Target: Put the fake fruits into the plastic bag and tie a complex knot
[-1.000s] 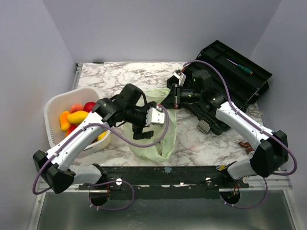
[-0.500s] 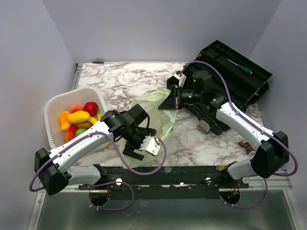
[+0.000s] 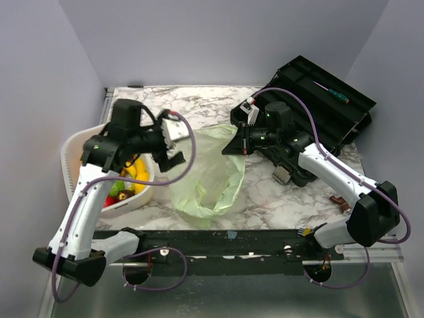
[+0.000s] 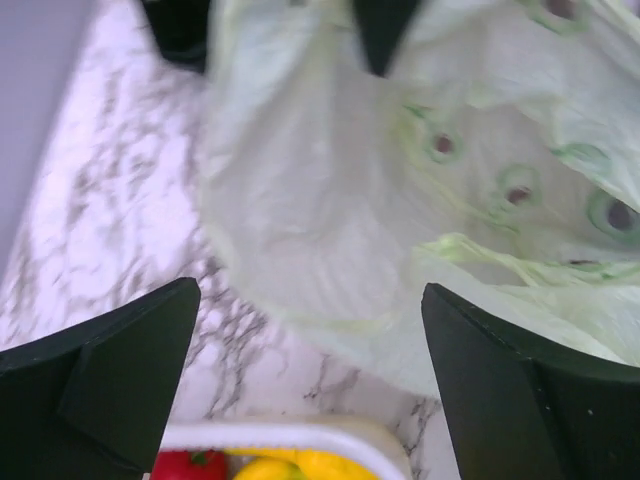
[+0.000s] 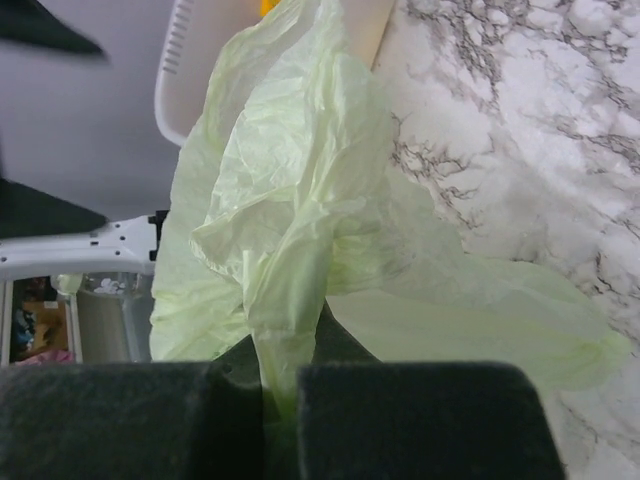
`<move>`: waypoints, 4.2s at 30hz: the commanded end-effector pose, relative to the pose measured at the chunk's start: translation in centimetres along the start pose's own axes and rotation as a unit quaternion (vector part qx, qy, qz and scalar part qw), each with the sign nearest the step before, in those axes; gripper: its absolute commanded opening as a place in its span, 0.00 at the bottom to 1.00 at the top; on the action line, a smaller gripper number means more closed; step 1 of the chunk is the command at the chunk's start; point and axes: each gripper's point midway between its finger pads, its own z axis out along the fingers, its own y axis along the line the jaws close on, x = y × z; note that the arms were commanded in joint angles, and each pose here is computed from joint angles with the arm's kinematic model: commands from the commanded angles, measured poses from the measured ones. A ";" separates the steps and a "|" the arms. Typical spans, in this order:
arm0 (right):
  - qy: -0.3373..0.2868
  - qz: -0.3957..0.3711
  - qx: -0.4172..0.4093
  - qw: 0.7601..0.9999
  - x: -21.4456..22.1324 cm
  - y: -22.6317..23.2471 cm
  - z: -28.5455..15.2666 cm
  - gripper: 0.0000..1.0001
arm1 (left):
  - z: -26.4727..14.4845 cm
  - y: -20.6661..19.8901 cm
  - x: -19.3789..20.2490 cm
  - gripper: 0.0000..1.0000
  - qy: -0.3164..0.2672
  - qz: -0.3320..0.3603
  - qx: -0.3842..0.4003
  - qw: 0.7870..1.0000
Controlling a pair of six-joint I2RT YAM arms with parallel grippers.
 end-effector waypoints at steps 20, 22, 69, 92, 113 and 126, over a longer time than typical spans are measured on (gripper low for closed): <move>-0.001 -0.008 0.035 0.999 0.1 -2.3 0.0 0.01 | -12.0 10.1 33.3 0.95 0.375 -0.077 -0.205 0.901; 0.000 -0.007 0.035 0.999 0.1 -2.2 -0.1 0.01 | -12.0 11.0 34.8 0.94 0.386 -0.075 -0.206 0.896; -0.002 -0.013 0.013 1.000 0.0 -2.2 0.2 0.01 | 9.4 -1.6 0.7 0.22 -0.128 -0.121 -0.006 0.984; -0.005 -0.029 0.005 1.000 0.1 -2.5 0.3 0.01 | 0.3 2.7 -2.3 0.99 -0.109 -0.214 -0.061 0.969; -0.004 -0.033 0.001 0.999 0.5 -2.3 -0.1 0.01 | -12.1 15.0 29.1 0.78 0.130 -0.442 -0.373 0.805; -0.002 -0.027 0.004 1.000 0.5 -2.8 0.3 0.01 | -7.6 17.9 33.8 0.78 0.125 -0.483 -0.340 0.797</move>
